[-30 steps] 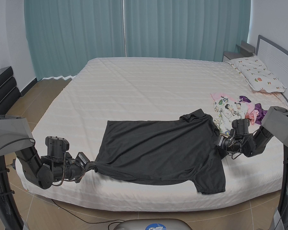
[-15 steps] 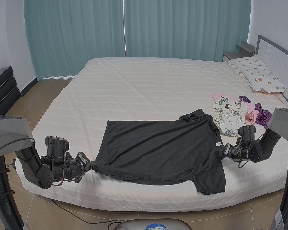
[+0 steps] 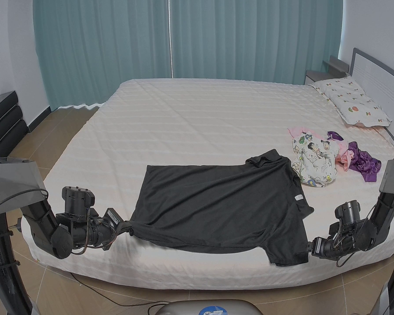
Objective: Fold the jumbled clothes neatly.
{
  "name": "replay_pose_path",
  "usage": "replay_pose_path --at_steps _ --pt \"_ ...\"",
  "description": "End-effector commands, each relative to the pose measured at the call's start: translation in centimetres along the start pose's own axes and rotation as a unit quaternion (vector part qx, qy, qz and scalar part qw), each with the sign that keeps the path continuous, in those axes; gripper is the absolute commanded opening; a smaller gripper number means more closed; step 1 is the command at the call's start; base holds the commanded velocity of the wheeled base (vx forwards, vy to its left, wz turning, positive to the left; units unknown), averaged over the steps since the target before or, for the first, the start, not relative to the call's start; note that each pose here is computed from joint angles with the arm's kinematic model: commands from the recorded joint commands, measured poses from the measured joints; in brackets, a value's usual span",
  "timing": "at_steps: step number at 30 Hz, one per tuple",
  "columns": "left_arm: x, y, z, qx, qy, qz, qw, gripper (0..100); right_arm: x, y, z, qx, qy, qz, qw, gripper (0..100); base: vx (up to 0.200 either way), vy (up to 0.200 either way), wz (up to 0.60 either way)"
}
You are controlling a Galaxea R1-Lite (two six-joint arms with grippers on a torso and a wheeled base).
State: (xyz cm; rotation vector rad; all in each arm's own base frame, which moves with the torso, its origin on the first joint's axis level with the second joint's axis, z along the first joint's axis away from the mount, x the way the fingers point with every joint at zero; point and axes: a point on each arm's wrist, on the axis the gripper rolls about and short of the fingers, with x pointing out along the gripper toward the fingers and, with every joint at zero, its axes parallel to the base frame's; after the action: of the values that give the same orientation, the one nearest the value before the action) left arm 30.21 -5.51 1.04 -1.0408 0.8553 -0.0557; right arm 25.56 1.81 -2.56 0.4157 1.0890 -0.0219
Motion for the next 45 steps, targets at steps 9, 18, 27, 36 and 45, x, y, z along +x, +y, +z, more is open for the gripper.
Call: replay_pose_path --at_steps 9,18,27,36,45 --pt "0.0 0.0 0.0 0.0 0.001 -0.001 1.0 0 2.6 0.6 -1.2 -0.024 -0.021 -0.007 0.9995 100 0.0 0.0 0.0" --pt "0.1 0.0 0.0 0.0 0.001 0.0 1.0 0 2.7 0.6 -1.4 -0.025 -0.019 -0.008 0.9995 100 0.0 0.0 0.0" --pt "0.0 0.0 0.0 0.0 0.001 0.0 1.0 0 2.6 0.7 -1.7 -0.011 -0.037 0.0 0.9992 0 0.0 0.0 0.0" --pt "0.0 0.1 -0.1 0.001 0.001 0.002 1.0 0 -0.7 -0.5 -1.6 0.015 -0.056 -0.004 0.9983 0 0.0 0.0 0.0" --pt "-0.6 0.3 -0.4 0.006 -0.004 -0.008 0.9999 0 -5.6 -2.3 -2.8 0.05 -0.087 0.005 0.9949 0 0.0 0.0 0.0"
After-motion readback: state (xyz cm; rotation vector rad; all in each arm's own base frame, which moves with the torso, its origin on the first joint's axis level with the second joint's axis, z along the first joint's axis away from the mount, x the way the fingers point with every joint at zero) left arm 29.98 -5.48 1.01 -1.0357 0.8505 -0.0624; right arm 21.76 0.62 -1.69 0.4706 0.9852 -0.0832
